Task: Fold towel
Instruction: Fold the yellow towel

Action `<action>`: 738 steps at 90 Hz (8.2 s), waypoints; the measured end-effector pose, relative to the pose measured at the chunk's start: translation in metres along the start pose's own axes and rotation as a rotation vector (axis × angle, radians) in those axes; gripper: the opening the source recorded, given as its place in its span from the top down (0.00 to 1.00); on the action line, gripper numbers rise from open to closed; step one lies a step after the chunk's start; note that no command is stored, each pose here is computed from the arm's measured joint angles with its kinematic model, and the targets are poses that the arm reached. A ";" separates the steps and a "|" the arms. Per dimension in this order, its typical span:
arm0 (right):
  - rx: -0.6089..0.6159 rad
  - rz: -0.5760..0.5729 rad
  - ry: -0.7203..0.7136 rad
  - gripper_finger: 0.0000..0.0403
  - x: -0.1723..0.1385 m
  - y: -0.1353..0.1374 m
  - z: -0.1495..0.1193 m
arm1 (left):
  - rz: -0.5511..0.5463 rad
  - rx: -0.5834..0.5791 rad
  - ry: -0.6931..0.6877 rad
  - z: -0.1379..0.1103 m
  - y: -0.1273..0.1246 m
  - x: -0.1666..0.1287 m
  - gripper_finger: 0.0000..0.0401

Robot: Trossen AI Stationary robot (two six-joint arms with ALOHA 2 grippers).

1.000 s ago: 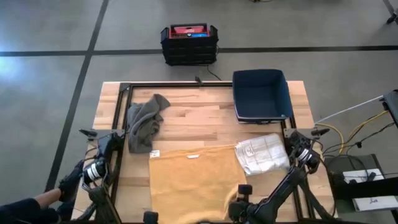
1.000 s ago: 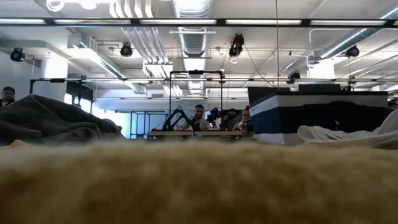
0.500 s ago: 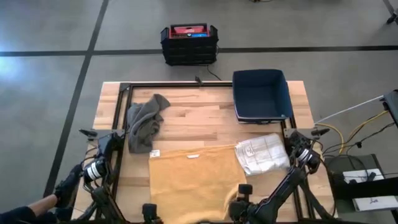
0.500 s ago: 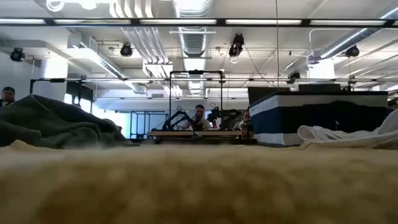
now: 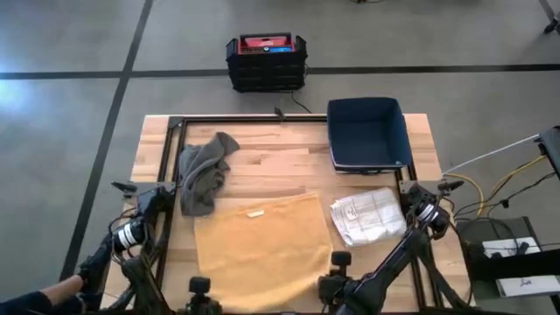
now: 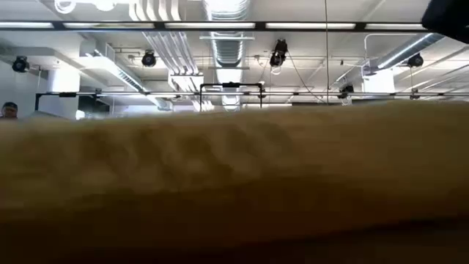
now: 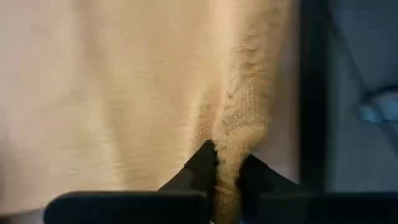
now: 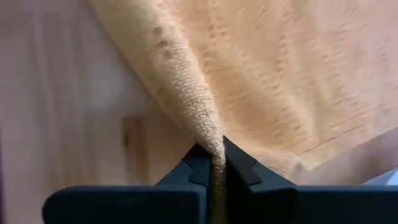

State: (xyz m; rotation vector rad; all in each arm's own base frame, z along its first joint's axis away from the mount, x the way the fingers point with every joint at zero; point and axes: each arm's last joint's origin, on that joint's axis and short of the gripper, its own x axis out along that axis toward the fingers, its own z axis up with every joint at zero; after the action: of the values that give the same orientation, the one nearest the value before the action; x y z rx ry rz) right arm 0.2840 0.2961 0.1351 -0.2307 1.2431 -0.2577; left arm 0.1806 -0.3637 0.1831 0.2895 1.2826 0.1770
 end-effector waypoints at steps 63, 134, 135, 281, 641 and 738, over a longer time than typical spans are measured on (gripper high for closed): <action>0.106 0.257 0.115 1.00 -0.033 0.009 0.002 | -0.190 -0.312 -0.118 -0.001 0.001 -0.027 1.00; 0.345 -0.058 0.227 1.00 0.040 -0.178 0.044 | -0.125 -0.549 -0.224 -0.075 0.154 0.015 1.00; 0.347 -0.056 0.228 1.00 0.042 -0.179 0.044 | -0.127 -0.553 -0.225 -0.076 0.155 0.017 1.00; 0.099 -0.043 0.030 0.38 0.035 -0.237 0.078 | -0.102 -0.814 -0.433 -0.082 0.181 0.037 0.49; 1.001 0.305 -0.053 0.37 0.034 -0.082 -0.056 | -0.266 -0.467 -0.588 0.013 0.141 0.110 0.81; 1.157 0.297 -0.219 0.34 0.053 -0.068 -0.053 | -0.302 -0.389 -0.600 0.018 0.125 0.134 0.81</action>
State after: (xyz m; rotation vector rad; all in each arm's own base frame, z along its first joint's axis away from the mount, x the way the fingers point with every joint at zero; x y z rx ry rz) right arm 0.2446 0.2134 0.0922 0.8917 0.7392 -0.6264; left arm 0.2386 -0.2077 0.1036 -0.1815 0.6629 0.0686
